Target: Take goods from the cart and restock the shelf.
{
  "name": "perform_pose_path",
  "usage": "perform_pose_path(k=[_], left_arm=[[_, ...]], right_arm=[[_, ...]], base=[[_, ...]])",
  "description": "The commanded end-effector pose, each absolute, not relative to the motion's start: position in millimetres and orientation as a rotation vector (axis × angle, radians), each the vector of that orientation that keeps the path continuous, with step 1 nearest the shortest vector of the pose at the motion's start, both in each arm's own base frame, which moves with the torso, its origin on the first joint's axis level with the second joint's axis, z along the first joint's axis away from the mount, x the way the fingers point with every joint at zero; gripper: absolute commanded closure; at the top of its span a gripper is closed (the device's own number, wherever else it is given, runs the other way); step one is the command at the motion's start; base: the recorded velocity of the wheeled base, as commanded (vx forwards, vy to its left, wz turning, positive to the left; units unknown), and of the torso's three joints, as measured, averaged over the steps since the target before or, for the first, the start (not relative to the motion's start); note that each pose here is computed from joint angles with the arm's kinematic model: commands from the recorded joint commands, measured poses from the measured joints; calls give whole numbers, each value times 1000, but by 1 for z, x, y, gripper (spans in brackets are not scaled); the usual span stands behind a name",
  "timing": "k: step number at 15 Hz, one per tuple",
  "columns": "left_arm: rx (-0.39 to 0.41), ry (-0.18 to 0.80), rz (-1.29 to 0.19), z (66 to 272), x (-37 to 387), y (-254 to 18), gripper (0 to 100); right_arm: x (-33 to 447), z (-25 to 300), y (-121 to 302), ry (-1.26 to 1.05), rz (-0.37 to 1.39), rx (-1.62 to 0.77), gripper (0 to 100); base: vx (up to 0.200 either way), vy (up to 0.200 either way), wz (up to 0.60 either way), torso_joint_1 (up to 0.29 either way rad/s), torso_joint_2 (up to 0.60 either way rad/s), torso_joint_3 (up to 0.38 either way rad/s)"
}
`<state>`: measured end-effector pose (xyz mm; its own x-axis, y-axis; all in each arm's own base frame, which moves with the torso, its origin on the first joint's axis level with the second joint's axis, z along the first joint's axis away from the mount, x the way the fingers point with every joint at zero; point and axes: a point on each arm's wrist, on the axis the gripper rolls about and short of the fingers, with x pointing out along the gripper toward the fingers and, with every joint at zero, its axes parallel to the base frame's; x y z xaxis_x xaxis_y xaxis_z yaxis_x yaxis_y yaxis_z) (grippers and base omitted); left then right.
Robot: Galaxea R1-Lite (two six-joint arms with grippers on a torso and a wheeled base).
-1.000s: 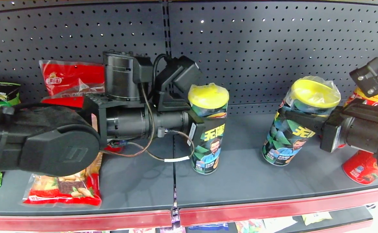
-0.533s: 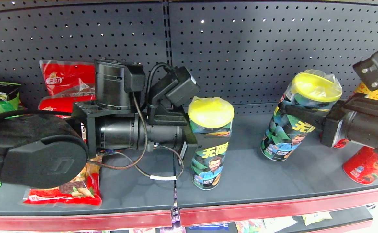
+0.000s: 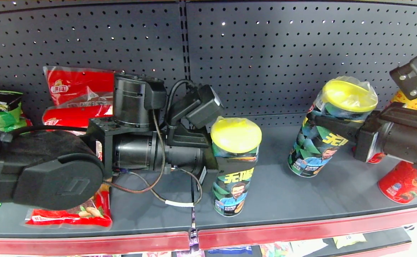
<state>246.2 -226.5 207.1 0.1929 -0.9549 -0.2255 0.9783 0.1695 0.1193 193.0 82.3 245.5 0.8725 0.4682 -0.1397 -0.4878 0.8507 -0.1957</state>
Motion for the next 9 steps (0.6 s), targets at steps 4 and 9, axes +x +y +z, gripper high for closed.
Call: perform_pose_path(k=[4,9], left_arm=[[255,129,-1405,201,243,-226,100],[246,125,-1442,201,242,-226,100]], right_arm=[[193,244,82,92,505,-228,100],[194,244,82,93,504,-228,100]], base=[[0,0,0,0,0,0],[0,0,0,0,0,0]])
